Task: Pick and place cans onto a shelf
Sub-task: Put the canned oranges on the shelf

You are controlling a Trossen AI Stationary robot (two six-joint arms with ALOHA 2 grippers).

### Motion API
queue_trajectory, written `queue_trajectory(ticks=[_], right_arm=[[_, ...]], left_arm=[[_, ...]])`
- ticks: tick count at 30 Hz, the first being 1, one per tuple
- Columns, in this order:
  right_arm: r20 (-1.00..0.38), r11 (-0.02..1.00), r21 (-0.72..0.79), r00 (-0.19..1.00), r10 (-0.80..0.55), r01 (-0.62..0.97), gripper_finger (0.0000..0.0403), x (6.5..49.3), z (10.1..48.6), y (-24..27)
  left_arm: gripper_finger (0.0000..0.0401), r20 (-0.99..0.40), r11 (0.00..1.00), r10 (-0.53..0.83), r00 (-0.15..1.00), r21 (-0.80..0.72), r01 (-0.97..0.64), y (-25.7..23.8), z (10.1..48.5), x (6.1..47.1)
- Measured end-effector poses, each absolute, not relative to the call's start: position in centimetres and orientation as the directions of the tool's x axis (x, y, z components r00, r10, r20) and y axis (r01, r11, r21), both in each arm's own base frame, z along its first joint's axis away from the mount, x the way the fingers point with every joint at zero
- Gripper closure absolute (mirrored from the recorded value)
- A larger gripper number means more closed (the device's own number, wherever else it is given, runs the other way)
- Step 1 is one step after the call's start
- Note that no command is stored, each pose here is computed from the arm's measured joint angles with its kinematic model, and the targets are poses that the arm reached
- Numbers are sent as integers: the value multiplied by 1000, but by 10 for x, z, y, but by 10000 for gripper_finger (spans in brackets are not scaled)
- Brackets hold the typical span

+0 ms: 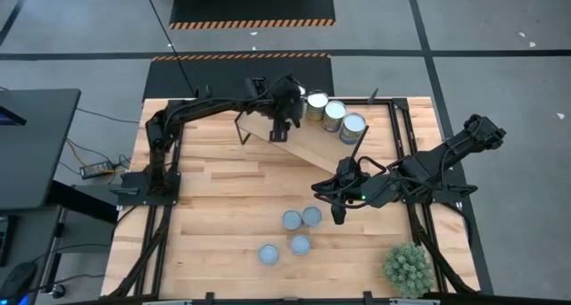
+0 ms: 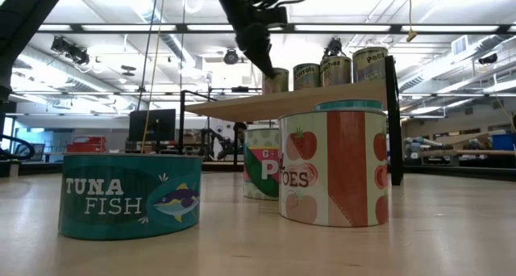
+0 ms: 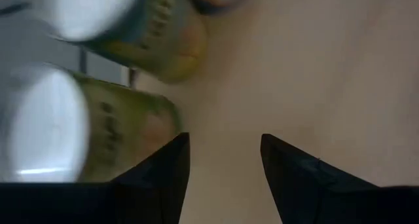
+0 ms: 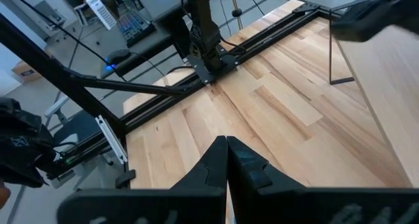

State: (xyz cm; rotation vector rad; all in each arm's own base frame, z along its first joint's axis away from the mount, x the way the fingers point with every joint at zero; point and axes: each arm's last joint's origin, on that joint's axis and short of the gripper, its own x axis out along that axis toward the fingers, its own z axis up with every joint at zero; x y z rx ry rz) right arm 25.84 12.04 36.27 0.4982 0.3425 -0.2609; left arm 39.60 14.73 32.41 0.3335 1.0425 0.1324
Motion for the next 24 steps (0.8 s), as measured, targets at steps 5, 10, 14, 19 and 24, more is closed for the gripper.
queue_trajectory(ticks=[5,10,14,19,24], right_arm=[[-378,853,406,910,-168,327,394,258,363,120],[-373,857,396,911,-178,329,394,259,363,120],[-372,857,397,911,-178,329,394,259,363,120],[-372,857,397,911,-178,329,394,259,363,120],[-371,855,399,911,-181,333,394,259,363,120]], left_arm=[[209,-865,946,288,411,323,17,160,320,384],[209,-863,929,363,353,367,-58,178,323,370],[209,-861,946,322,394,310,-94,198,328,359],[209,-839,953,302,453,266,-143,223,330,349],[209,-771,939,344,536,294,-179,234,337,352]])
